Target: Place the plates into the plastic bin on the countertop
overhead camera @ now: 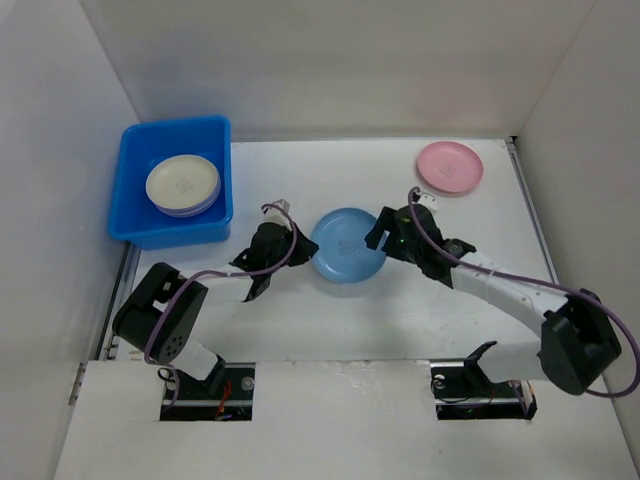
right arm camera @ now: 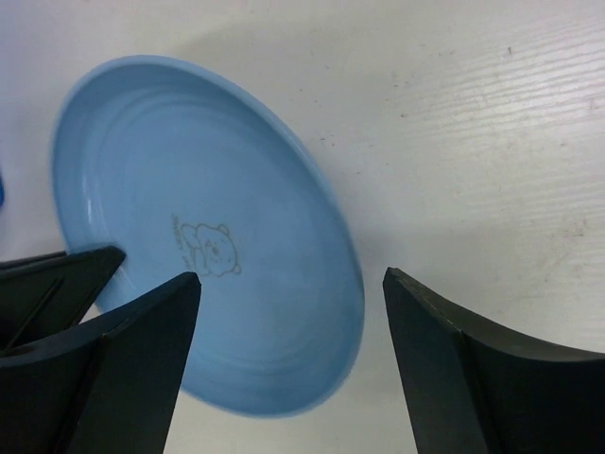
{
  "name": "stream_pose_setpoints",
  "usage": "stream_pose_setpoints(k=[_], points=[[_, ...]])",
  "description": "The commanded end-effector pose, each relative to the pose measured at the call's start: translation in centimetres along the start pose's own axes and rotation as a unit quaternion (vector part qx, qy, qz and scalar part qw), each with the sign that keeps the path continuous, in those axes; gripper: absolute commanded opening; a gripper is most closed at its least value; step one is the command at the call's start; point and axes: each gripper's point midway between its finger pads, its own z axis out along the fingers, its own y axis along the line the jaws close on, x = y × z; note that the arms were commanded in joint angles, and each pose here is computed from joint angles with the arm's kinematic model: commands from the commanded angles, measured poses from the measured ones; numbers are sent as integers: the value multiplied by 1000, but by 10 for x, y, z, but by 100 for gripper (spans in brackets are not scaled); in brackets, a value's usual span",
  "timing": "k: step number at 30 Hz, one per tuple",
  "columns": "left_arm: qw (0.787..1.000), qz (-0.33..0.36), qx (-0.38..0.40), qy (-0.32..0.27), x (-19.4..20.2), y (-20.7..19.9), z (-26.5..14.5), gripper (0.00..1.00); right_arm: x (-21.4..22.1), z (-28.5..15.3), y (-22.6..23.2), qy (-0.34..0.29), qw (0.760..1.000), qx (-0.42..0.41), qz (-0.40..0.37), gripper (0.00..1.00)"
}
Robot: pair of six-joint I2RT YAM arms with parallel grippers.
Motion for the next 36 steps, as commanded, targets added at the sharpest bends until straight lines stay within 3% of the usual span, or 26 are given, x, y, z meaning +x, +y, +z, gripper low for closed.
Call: stream_pose_setpoints(k=[1, 7, 11, 15, 19, 25, 36], points=[[999, -13, 27, -40, -33, -17, -4, 0, -45, -35, 29, -78, 994, -72, -1, 87], [995, -40, 6, -94, -93, -24, -25, 1, -108, -82, -2, -178, 981, -77, 24, 95], [982, -59, -38, -178, -175, -15, -60, 2, -139, -86, -48, -210, 976, -29, 47, 95], [946, -126, -107, -281, -255, 38, -108, 2, -162, -70, -91, -217, 973, 27, 77, 95], [902, -193, -163, -349, -299, 100, -146, 2, -198, -52, -124, -227, 966, 60, 108, 95], [868, -238, -235, -368, -309, 181, -159, 2, -240, -14, -163, -229, 955, 85, 169, 94], [849, -259, -307, -342, -293, 260, -138, 3, -249, 44, -204, -194, 952, 123, 205, 93]])
